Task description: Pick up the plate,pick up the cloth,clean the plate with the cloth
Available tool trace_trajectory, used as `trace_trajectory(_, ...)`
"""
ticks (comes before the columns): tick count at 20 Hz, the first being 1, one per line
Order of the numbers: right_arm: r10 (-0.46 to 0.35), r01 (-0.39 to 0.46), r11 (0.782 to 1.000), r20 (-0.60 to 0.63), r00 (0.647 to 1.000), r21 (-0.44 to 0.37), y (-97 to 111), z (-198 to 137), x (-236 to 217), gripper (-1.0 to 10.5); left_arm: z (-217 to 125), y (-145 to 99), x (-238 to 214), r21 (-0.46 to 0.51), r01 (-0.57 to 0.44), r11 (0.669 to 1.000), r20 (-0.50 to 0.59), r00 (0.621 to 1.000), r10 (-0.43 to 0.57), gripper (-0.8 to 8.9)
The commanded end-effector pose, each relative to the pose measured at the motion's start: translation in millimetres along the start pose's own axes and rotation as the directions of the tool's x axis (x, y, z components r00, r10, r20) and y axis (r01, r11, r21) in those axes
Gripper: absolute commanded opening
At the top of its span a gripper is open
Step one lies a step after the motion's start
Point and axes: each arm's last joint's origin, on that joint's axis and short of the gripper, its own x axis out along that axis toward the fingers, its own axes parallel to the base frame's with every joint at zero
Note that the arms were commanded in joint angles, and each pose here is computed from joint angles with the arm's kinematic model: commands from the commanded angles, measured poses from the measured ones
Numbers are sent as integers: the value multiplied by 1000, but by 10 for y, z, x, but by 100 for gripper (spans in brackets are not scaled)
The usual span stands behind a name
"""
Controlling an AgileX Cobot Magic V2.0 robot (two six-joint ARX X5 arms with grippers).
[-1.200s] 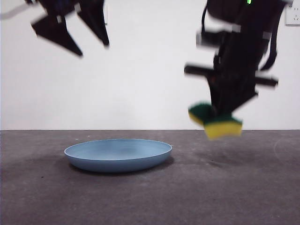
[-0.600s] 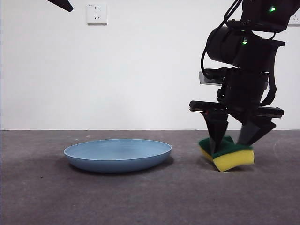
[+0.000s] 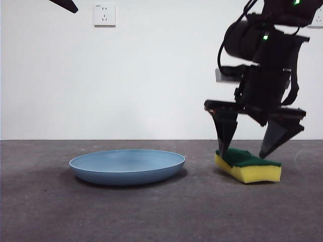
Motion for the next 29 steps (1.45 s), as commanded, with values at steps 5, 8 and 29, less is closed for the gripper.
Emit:
trace_trajectory(5, 27, -26, 1000, 124, 992, -12, -9, 6, -566, 56, -20, 2, 21, 39, -23, 999, -20, 1000, 24, 55)
trace_trajectory(8, 46, -38, 998, 225, 973, -40, -21, -25, -948, -14, -34, 3, 20, 39, -24, 999, -34, 999, 25, -8)
trace_trajectory(29, 24, 55, 992, 598, 801, -114, -144, -1516, -1573, -14, -1586, -50, -86, -64, -110, 992, 390, 912, 126, -8)
